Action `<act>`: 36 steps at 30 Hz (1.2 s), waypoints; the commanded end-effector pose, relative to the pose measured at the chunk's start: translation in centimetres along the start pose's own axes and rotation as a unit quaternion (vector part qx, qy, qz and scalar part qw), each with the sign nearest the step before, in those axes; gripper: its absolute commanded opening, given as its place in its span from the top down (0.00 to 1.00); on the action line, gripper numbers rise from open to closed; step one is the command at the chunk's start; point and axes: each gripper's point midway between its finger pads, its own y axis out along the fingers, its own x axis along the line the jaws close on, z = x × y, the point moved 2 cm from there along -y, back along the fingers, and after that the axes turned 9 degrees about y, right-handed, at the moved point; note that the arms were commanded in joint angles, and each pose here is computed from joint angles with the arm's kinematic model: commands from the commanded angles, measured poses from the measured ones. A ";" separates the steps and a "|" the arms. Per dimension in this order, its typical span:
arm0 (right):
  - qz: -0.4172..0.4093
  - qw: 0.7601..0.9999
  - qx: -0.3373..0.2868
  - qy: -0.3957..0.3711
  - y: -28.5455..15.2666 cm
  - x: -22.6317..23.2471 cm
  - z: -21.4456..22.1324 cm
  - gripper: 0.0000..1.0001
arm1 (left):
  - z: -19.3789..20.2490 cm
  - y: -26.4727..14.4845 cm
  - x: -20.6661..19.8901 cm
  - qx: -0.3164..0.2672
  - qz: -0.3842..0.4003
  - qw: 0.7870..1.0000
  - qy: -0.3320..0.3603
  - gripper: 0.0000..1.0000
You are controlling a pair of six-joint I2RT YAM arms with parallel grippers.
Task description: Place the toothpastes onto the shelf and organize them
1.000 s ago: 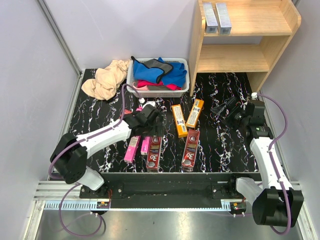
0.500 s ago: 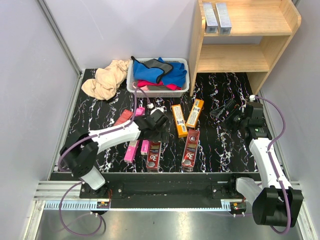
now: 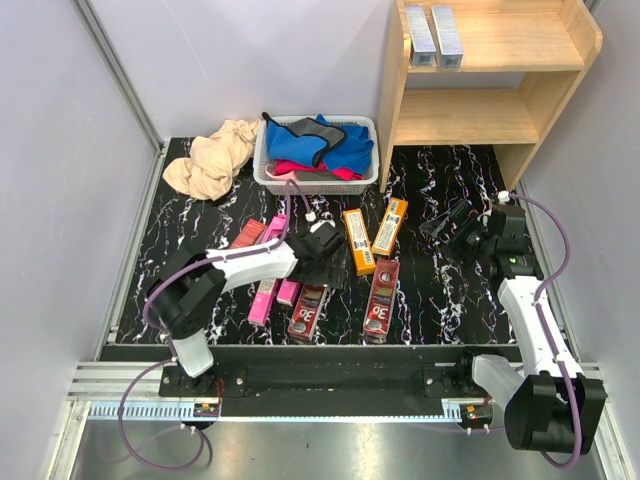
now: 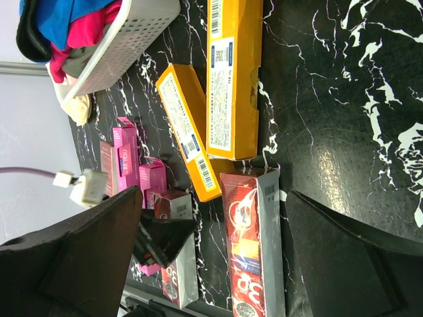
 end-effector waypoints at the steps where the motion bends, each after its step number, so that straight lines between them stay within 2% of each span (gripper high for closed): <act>1: -0.023 1.000 0.001 -0.018 -0.1 0.7 0.1 0.00 | -0.7 0.9 -1.2 -0.003 0.013 1.000 0.009 0.06; 2: -0.023 1.000 0.002 -0.017 -0.1 0.7 0.1 0.00 | -0.6 1.1 -1.2 0.000 0.013 1.000 0.011 0.07; 6: -0.023 1.000 0.004 -0.016 -0.1 0.7 0.2 0.00 | -0.4 1.3 -1.5 0.004 0.015 1.000 0.017 0.21; 7: -0.023 1.000 0.005 -0.016 -0.1 0.7 0.3 0.00 | -0.5 1.2 -1.5 0.002 0.016 1.000 0.019 0.30; 10: -0.027 0.999 0.005 -0.018 -0.2 0.9 0.2 0.00 | -1.1 0.5 -1.6 -0.010 0.021 1.000 0.021 0.44; 14: -0.029 0.999 0.006 -0.019 -0.3 1.1 0.2 0.00 | -2.1 -0.4 -1.9 -0.024 0.030 0.999 0.027 0.52; 18: -0.037 0.999 0.005 -0.026 -0.7 1.8 0.0 0.00 | -3.6 -1.7 -1.8 -0.049 0.033 0.998 0.038 0.53; 23: -0.037 0.998 0.007 -0.044 -1.2 2.8 -0.3 0.00 | -6.0 -4.7 -2.4 -0.083 0.076 0.993 0.027 0.53; 31: -0.050 0.996 0.009 -0.078 -1.5 5.5 0.6 0.00 | -9.6 -9.7 -2.1 -0.141 0.130 0.981 -0.013 0.52; 36: -0.058 0.992 0.022 -0.108 -1.1 8.0 3.2 0.00 | -10.8 -11.7 -1.1 -0.173 0.181 0.966 -0.072 0.51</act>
